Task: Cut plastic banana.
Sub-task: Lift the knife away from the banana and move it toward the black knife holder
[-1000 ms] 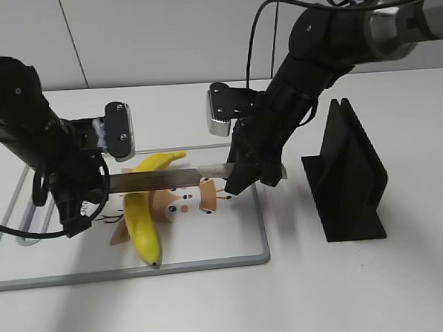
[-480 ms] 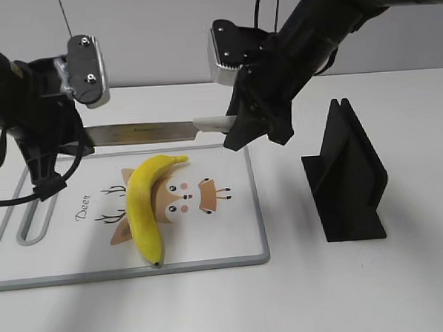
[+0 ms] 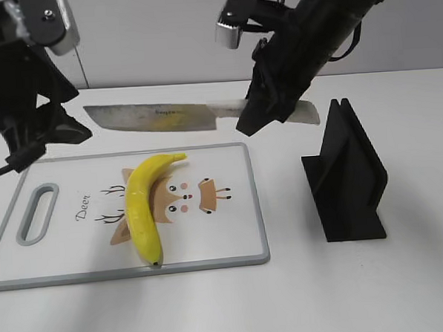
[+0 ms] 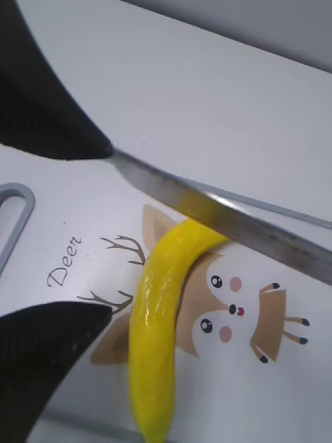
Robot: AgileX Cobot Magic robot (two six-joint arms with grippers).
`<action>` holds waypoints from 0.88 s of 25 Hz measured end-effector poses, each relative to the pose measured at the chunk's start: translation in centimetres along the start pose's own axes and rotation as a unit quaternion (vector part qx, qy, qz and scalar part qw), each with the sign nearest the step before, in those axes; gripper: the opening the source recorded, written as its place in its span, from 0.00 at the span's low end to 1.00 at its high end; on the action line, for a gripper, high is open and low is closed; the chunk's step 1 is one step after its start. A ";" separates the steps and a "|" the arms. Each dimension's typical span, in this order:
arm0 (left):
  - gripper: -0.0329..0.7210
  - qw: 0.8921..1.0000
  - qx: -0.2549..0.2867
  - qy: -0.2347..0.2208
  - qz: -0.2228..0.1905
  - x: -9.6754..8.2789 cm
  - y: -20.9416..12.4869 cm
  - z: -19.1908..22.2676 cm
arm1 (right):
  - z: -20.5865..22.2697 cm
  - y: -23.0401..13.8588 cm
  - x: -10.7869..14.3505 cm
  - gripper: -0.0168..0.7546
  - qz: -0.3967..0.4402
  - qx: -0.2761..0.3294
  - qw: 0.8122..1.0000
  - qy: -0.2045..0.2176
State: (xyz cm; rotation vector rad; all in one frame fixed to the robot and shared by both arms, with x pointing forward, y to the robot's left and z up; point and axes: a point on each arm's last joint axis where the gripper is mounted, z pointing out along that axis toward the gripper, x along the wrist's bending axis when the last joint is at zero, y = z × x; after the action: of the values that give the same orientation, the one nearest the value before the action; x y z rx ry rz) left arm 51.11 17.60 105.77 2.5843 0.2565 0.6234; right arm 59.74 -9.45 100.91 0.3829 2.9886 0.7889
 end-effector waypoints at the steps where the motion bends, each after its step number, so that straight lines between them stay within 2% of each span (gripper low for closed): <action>1: 0.86 1.000 -0.005 0.007 -0.009 0.0 0.1 -0.6 | -0.4 0.2 0.1 0.26 0.016 -0.004 1.000 -0.004; 5: 0.84 0.995 -0.037 0.058 -0.075 0.2 0.8 -3.5 | -2.4 0.6 0.6 0.26 0.075 -0.011 0.997 -0.025; 11: 0.83 0.975 -0.047 0.108 -0.190 0.1 0.6 -6.8 | -6.2 0.9 1.8 0.26 0.169 -0.010 0.984 -0.063; 16: 0.82 0.949 0.009 0.118 -0.294 -0.4 -0.7 -7.9 | -9.0 0.6 3.1 0.26 0.247 0.005 0.965 -0.086; 22: 0.82 0.910 0.101 0.116 -0.384 -1.6 -2.4 -9.2 | -12.0 -0.1 4.5 0.26 0.322 0.006 0.937 -0.136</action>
State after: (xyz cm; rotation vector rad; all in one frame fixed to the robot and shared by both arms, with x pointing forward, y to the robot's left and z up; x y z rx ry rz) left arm 45.20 22.90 111.19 2.2938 1.3924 0.6087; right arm 54.33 -14.29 111.48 1.3865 2.5981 0.6637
